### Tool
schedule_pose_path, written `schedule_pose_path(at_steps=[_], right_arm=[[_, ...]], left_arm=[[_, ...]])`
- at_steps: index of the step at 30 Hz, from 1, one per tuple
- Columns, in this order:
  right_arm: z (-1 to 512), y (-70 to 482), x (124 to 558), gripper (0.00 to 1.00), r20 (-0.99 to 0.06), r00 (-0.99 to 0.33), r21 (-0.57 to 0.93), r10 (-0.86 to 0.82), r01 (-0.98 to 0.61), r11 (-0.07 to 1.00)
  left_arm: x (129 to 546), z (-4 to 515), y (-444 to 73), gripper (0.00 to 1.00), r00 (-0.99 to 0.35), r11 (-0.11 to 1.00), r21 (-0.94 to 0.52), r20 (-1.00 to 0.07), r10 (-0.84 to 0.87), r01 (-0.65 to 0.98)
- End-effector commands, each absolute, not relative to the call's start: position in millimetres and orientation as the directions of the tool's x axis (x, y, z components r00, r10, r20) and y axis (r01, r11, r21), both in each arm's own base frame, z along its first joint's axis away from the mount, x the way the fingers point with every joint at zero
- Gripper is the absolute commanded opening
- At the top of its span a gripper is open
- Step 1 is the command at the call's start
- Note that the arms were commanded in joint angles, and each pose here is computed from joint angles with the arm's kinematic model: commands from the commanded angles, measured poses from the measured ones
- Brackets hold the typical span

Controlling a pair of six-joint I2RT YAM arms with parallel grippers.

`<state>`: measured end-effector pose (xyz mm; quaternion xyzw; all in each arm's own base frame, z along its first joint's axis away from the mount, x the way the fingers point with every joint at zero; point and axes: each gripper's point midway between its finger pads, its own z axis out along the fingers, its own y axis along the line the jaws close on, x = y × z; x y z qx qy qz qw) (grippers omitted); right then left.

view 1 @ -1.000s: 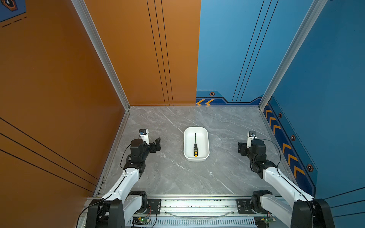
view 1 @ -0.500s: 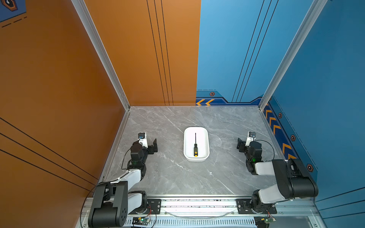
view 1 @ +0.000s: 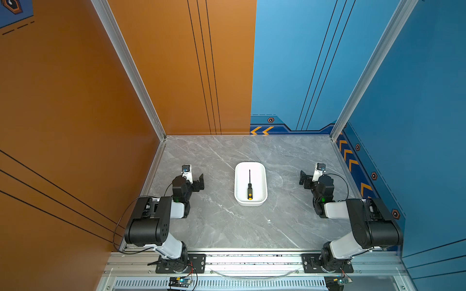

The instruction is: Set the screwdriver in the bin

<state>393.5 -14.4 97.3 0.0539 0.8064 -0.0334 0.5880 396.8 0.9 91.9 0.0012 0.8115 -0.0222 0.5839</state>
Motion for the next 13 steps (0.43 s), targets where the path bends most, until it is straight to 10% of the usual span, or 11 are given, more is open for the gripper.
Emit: schedule_pose_path(at_steps=[1, 13], right_arm=[[93.1, -13.3, 394.2, 1.00, -0.944, -0.326, 0.011, 0.049, 0.119, 0.993], [92.7, -13.6, 394.9, 1.00, -0.942, -0.329, 0.024, 0.059, 0.110, 0.994]], left_arm=[[397.1, 89.5, 2.3, 0.98, -0.338, 1.000, -0.008, -0.941, -0.002, 0.017], [394.6, 91.3, -8.7, 0.98, -0.323, 0.994, -0.035, -0.947, 0.001, 0.104]])
